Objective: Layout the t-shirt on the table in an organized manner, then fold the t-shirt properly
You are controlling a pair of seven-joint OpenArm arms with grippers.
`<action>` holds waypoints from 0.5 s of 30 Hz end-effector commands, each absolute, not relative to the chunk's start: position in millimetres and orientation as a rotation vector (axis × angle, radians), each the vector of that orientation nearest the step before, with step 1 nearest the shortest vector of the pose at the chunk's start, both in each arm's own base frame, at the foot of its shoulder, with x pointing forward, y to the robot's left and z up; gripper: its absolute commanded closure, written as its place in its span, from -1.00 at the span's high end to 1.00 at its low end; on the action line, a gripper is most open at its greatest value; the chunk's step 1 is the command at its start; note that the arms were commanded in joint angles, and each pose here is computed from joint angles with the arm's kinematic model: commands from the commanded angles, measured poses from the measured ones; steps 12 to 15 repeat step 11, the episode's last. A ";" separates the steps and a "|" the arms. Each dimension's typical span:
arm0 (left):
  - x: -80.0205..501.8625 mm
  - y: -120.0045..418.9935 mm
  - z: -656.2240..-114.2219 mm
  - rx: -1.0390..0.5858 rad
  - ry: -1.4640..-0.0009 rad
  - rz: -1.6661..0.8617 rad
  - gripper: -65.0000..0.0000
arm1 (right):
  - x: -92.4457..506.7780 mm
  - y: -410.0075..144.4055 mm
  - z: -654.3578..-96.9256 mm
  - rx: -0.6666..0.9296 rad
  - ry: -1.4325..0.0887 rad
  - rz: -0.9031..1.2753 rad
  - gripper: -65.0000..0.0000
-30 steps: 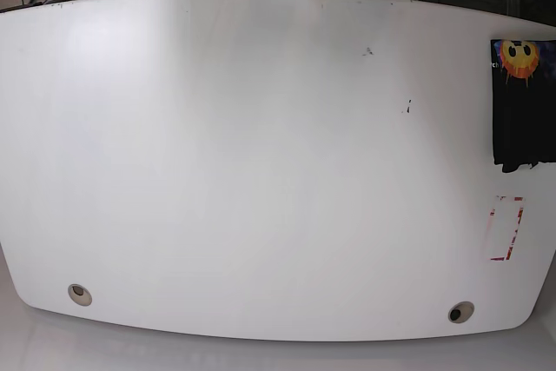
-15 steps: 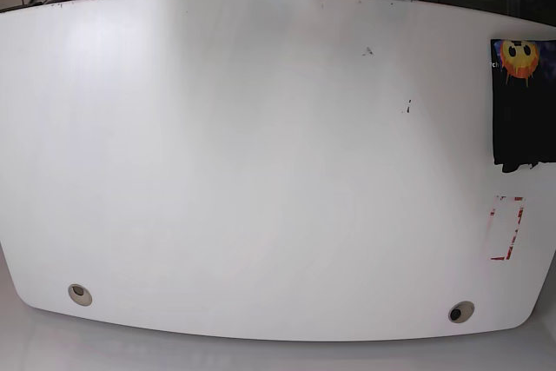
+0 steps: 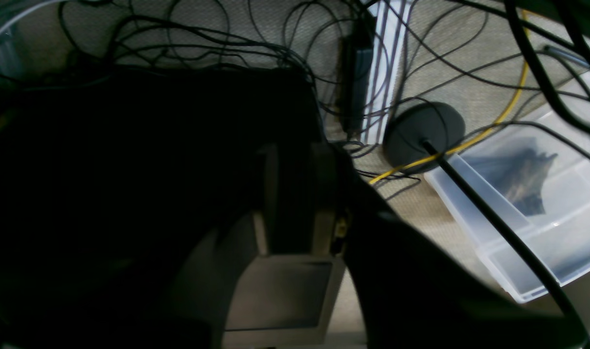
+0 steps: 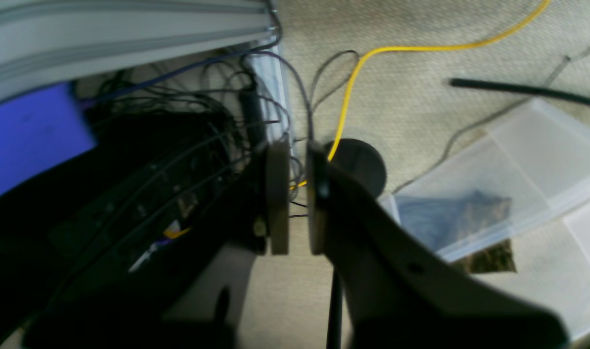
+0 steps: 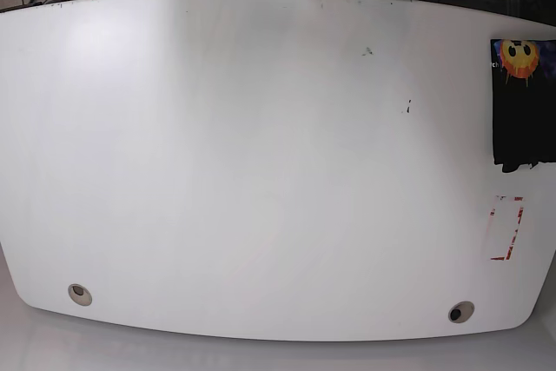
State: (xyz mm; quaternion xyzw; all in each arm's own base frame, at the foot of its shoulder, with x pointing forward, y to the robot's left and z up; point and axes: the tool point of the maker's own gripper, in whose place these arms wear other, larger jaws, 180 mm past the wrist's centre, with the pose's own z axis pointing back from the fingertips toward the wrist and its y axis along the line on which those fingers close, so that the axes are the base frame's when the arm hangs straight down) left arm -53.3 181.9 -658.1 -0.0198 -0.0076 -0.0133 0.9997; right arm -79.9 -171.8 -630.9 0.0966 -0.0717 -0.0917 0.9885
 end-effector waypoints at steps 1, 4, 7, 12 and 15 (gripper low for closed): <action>-55.3 183.9 -658.1 -0.035 0.002 -0.031 -0.71 | -85.0 -174.6 -631.4 0.192 -0.132 -0.192 -0.82; -51.8 183.1 -658.7 -0.035 0.005 -0.031 -0.71 | -82.5 -167.1 -634.7 0.202 -0.124 -0.204 -0.82; -51.8 182.1 -658.8 -0.036 0.005 -0.031 -0.71 | -81.4 -165.1 -636.8 0.205 -0.115 -0.210 -0.82; -51.8 173.9 -659.5 -0.048 0.004 -0.030 -0.71 | -76.6 -164.4 -638.0 0.208 -0.118 -0.212 -0.82; -51.8 173.9 -659.5 -0.048 0.004 -0.030 -0.71 | -76.6 -164.4 -638.0 0.208 -0.118 -0.212 -0.82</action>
